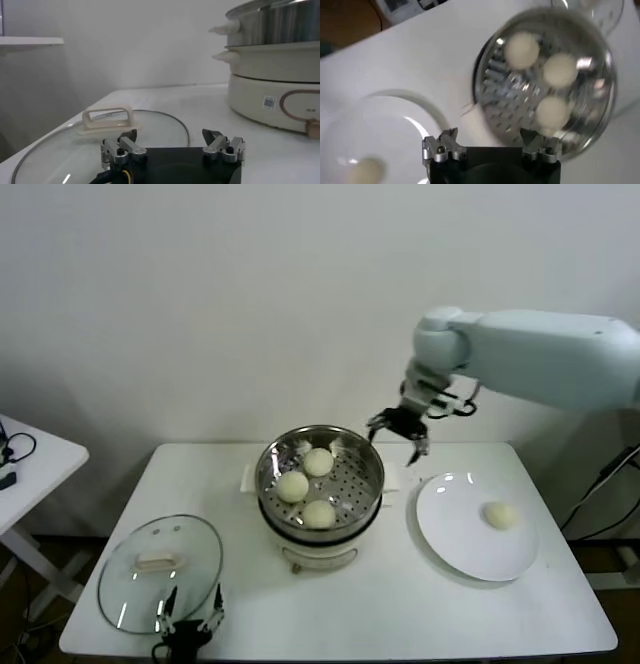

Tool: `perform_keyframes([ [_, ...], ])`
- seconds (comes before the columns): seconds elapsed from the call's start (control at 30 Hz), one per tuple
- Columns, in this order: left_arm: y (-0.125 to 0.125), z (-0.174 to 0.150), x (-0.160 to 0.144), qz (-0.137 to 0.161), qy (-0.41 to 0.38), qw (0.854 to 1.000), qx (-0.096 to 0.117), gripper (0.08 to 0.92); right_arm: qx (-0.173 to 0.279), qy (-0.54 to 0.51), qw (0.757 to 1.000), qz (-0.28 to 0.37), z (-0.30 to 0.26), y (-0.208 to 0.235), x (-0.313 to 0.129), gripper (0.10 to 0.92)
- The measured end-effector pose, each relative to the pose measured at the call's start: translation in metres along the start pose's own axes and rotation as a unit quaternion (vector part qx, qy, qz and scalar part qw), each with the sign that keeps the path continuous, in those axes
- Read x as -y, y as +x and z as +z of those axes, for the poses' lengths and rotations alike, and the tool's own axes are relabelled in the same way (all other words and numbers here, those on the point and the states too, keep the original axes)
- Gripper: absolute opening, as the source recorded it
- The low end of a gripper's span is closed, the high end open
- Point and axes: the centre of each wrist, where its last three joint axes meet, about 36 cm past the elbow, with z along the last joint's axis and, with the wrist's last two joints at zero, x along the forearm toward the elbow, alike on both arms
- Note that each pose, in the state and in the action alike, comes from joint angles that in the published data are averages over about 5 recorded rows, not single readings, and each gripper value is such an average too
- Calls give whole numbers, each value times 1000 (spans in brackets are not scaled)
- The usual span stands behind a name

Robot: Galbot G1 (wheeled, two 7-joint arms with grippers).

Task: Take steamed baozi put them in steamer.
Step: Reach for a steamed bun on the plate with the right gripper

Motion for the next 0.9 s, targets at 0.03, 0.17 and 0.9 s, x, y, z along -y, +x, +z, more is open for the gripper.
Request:
perform_keyframes([
  [0.03,0,0,0,1,1,1000,1,823,-4,-28,1000,-1,9,3,-12,823],
  [0.17,-1,0,2,4,3,1000,3,823,-17,-130,991,-1,42,6,-65,823],
  [0.9,5,5,-3,0,1,1000,3,823,-76,-366,927,-10,132,-116,-254,823],
])
